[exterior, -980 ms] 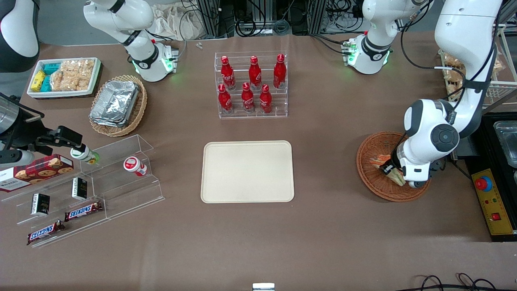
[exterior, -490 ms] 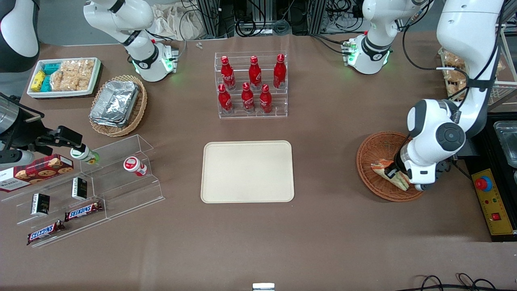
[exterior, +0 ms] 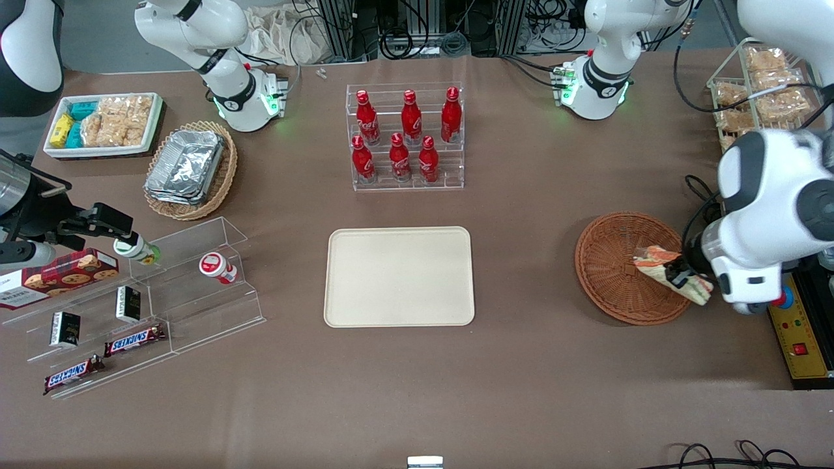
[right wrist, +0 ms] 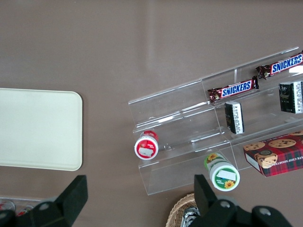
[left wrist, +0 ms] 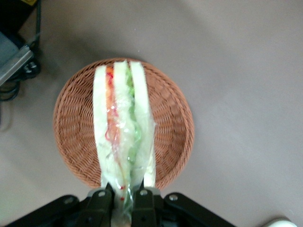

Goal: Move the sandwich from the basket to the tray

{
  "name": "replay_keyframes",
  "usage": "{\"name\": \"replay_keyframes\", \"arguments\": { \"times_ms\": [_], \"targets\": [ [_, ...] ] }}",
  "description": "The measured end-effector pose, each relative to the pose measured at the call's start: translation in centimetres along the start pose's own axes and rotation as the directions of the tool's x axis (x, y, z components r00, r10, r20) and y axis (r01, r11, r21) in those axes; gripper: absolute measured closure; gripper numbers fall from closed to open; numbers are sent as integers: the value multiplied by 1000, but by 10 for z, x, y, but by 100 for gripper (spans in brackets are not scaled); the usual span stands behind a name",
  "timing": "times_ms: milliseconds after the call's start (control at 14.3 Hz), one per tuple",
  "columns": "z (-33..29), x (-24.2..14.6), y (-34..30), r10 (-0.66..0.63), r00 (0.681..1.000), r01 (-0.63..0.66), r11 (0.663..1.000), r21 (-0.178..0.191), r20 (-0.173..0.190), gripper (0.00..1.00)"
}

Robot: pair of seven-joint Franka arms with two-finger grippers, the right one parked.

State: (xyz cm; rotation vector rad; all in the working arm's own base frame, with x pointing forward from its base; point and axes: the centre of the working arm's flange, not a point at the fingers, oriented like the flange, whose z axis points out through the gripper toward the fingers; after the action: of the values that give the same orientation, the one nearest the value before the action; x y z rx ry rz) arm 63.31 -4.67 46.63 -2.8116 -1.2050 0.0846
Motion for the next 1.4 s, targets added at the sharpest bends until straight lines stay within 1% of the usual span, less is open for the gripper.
{"name": "replay_keyframes", "arguments": {
  "times_ms": [140,280,420,630,700,770,910,1050,1120,1260,1400],
  "targets": [
    [-48,-21,16,43,999,-43,999,-33,-14,85],
    [-76,-55,39,123,992,-125,989,-78,-32,85],
    [-85,-96,65,254,966,-257,961,-102,-35,85],
    [-75,-154,101,404,915,-403,907,-121,-22,85],
    [-66,-171,116,451,892,-450,883,-133,-23,85],
    [-52,-189,132,499,866,-496,857,-142,-17,85],
    [-10,-234,167,587,810,-578,801,-152,12,85],
    [39,-279,199,648,761,-635,754,-168,30,85],
    [61,-296,211,670,742,-656,734,-173,28,85],
    [105,-321,228,704,710,-691,702,-171,25,85],
    [149,-330,237,723,690,-710,687,-156,42,85]
  ]
}}
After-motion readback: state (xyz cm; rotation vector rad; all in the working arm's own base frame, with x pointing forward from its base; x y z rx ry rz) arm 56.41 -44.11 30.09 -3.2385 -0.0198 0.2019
